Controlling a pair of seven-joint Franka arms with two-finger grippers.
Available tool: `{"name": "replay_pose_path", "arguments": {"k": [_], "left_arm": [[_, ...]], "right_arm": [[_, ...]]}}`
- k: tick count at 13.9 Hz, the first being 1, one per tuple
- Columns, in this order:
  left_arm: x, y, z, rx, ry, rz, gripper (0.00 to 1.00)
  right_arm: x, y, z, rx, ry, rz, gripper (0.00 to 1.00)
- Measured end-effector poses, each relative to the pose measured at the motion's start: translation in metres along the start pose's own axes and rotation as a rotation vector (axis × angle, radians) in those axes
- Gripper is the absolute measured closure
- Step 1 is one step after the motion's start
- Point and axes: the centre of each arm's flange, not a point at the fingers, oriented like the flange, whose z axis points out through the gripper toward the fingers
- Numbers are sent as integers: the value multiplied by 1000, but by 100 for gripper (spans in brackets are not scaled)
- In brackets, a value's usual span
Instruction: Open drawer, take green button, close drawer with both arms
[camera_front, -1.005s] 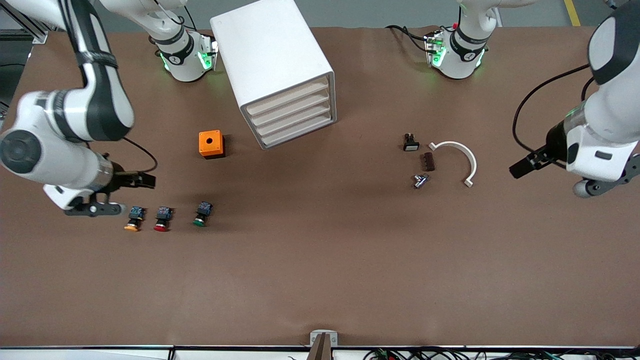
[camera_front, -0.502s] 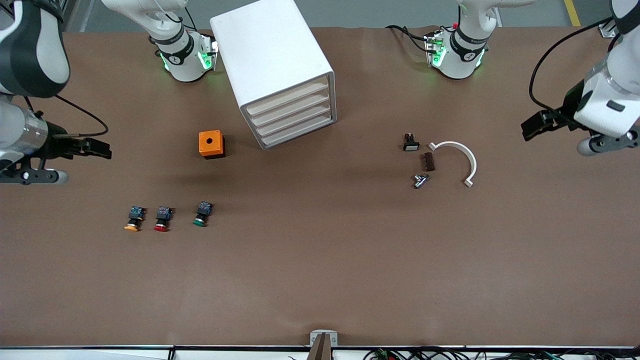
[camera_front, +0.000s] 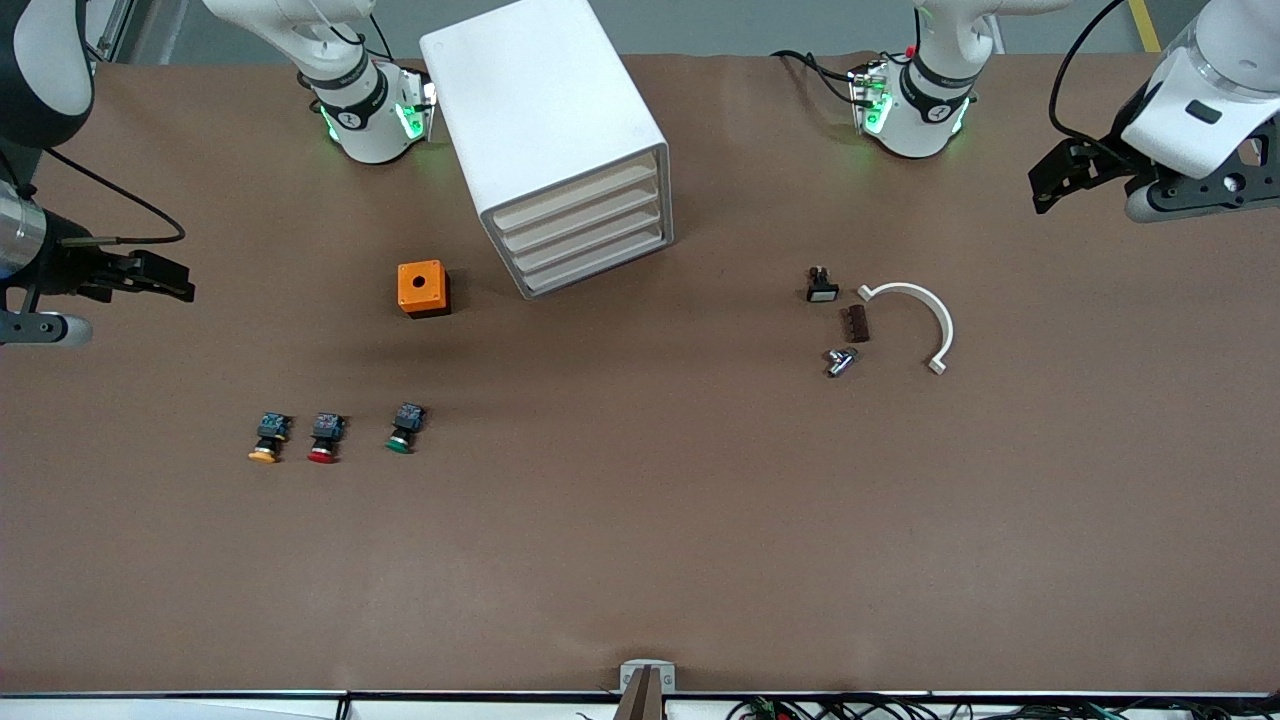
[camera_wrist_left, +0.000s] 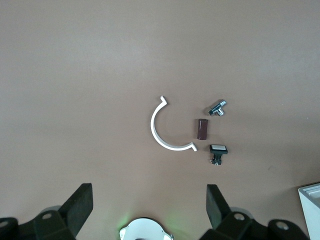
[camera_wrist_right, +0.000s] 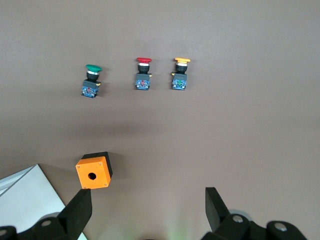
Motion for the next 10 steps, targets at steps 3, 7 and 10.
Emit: {"name": "replay_pose_path", "arguments": {"k": [3, 7, 10], "left_arm": [[3, -2, 0, -9, 16, -5, 0], [3, -3, 3, -22, 8, -9, 0], [4, -3, 6, -22, 4, -9, 0]], "right_arm": [[1, 2, -6, -1, 15, 3, 0], [-4, 1, -35, -2, 48, 3, 0], [-7, 1, -40, 5, 47, 10, 0]]}}
